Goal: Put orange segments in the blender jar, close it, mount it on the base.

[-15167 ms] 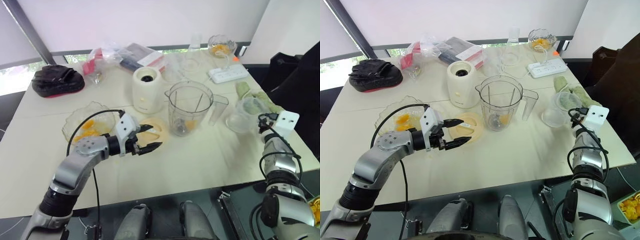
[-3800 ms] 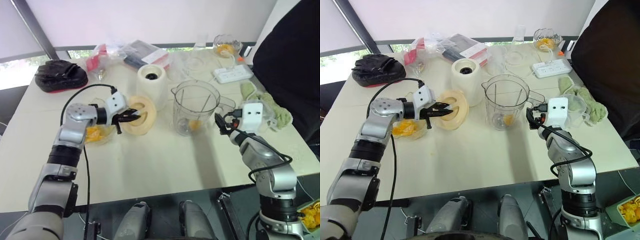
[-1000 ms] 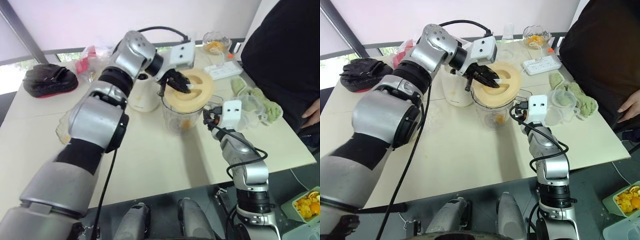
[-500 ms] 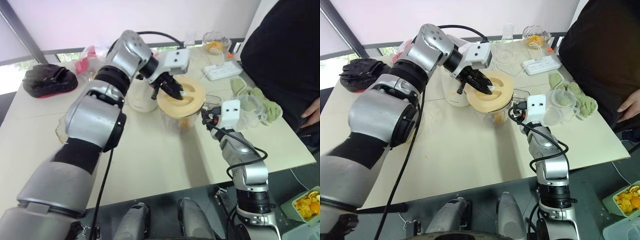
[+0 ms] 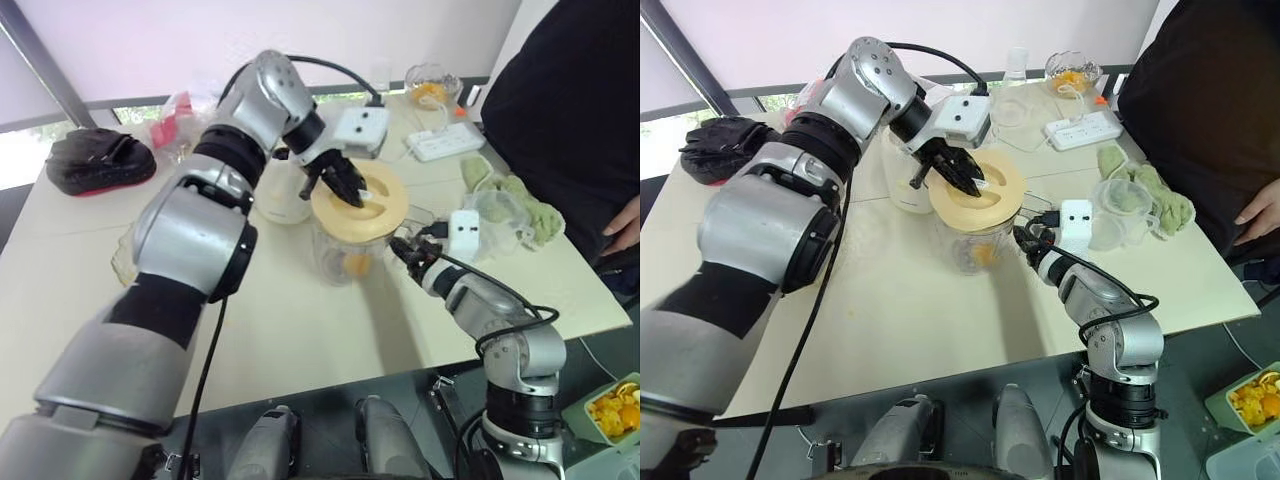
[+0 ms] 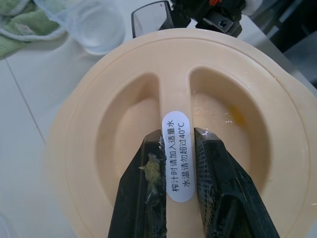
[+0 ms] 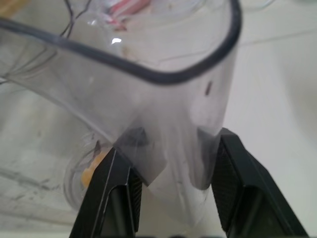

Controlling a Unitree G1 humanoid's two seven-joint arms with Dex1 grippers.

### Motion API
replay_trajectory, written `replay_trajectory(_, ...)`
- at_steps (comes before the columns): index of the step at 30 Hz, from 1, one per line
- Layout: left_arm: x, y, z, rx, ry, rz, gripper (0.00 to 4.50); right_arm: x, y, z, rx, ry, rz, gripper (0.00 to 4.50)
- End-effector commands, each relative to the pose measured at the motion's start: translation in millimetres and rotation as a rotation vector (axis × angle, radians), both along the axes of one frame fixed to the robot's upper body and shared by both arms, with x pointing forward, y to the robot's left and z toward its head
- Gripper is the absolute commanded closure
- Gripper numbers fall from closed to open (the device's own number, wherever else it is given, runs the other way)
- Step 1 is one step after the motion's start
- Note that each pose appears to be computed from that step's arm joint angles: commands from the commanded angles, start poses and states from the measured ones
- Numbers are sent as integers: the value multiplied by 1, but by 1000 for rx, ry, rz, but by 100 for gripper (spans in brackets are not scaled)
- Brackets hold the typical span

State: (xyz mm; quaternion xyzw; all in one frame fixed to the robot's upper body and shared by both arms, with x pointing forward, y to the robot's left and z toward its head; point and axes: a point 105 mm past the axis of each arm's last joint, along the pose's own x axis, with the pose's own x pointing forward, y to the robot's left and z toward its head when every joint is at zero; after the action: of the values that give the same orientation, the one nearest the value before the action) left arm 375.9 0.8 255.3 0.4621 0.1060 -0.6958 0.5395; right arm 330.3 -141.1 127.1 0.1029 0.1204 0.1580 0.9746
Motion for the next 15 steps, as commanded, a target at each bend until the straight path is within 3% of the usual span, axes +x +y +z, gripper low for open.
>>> replay_trajectory(1,1,6,-16,91,3,0,426,-16,46,58,140,-207,255,280)
replay_trajectory(15,7,40,-38,172,-5,7,426,-15,47,70,-161,-308,359,280)
